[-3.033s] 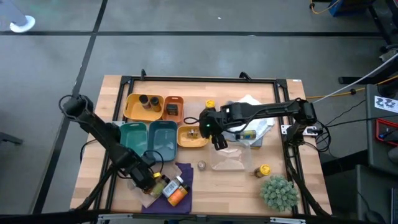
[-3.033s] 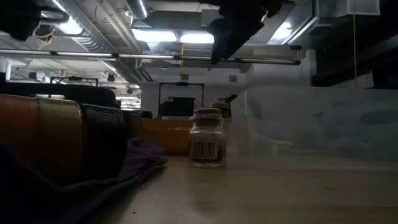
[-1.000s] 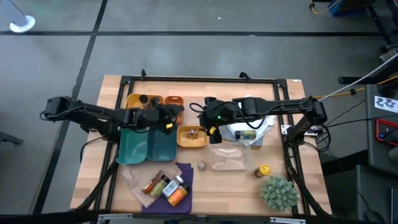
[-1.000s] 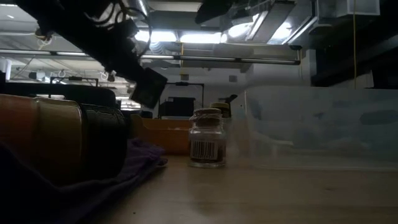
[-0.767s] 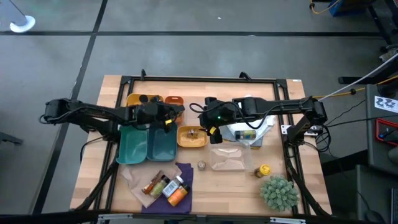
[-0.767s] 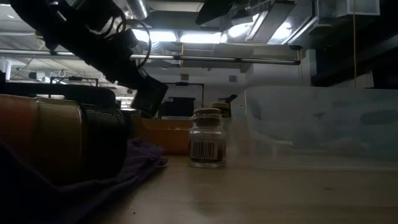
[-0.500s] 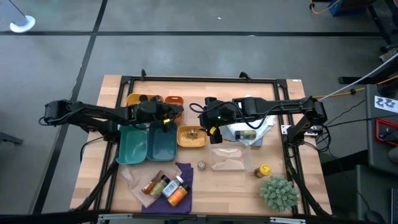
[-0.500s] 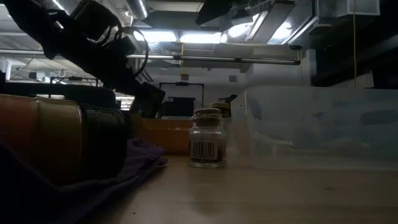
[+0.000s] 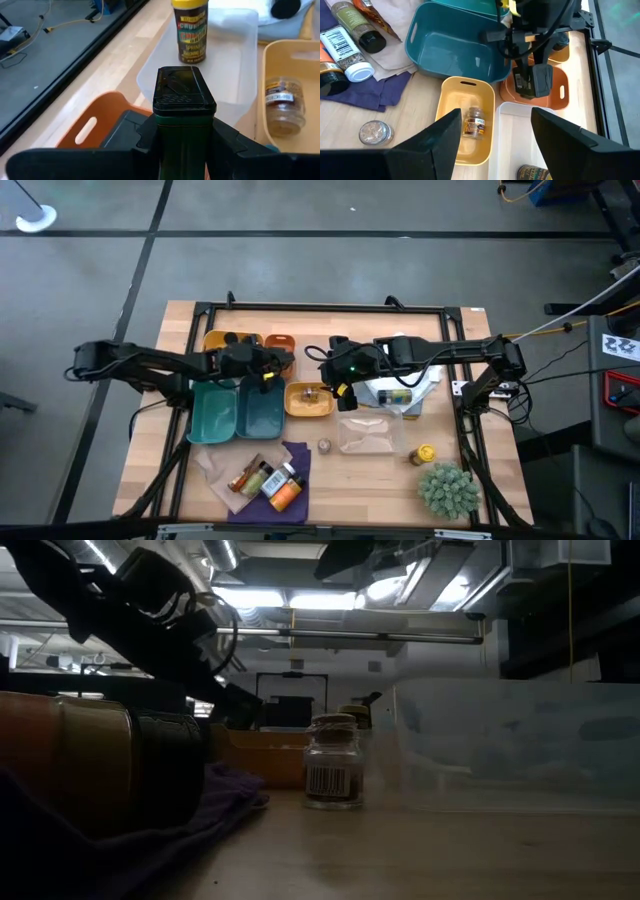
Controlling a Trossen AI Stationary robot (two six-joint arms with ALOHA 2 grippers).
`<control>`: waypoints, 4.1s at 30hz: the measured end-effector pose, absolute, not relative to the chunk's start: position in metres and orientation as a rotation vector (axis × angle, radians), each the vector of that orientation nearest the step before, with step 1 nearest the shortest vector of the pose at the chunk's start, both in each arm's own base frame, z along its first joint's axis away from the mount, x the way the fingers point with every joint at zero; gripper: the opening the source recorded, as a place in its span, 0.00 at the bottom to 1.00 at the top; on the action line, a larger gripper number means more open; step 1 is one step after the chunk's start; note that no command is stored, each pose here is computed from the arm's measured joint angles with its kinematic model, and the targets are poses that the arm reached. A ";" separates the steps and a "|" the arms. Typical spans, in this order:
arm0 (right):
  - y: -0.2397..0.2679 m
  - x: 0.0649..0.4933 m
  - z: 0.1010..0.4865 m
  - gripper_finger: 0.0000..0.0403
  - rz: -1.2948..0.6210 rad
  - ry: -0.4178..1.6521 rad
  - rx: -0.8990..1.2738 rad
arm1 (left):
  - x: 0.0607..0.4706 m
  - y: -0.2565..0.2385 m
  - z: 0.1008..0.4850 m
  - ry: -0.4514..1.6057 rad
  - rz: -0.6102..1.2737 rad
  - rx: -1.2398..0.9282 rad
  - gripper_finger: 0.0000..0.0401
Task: Sort spices by type
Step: Put the green spice can into the orange bin, then put the brown spice bottle into the bottom yellow bin
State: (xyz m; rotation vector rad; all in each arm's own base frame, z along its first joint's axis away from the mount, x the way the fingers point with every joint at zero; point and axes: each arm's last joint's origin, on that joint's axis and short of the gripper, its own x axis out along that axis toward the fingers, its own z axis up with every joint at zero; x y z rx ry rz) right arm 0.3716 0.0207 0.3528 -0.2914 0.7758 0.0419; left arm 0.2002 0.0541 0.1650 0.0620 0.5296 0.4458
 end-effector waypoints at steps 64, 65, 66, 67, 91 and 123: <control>0.110 0.386 0.281 0.60 0.435 0.947 -0.247 | 0.201 0.027 0.214 0.277 0.353 -0.079 0.42; 0.115 0.389 0.276 0.60 0.422 0.950 -0.246 | 0.201 0.025 0.214 0.277 0.345 -0.079 0.42; 0.120 0.391 0.270 0.60 0.409 0.959 -0.246 | 0.202 0.023 0.214 0.277 0.336 -0.078 0.42; 0.123 0.394 0.264 0.60 0.391 0.967 -0.238 | 0.202 0.021 0.214 0.277 0.327 -0.078 0.42; 0.131 0.416 0.203 0.60 0.205 1.126 0.023 | 0.203 -0.007 0.213 0.285 0.187 -0.058 0.42; 0.130 0.419 0.173 0.60 0.158 1.223 -0.014 | 0.202 -0.008 0.206 0.346 0.186 -0.047 0.42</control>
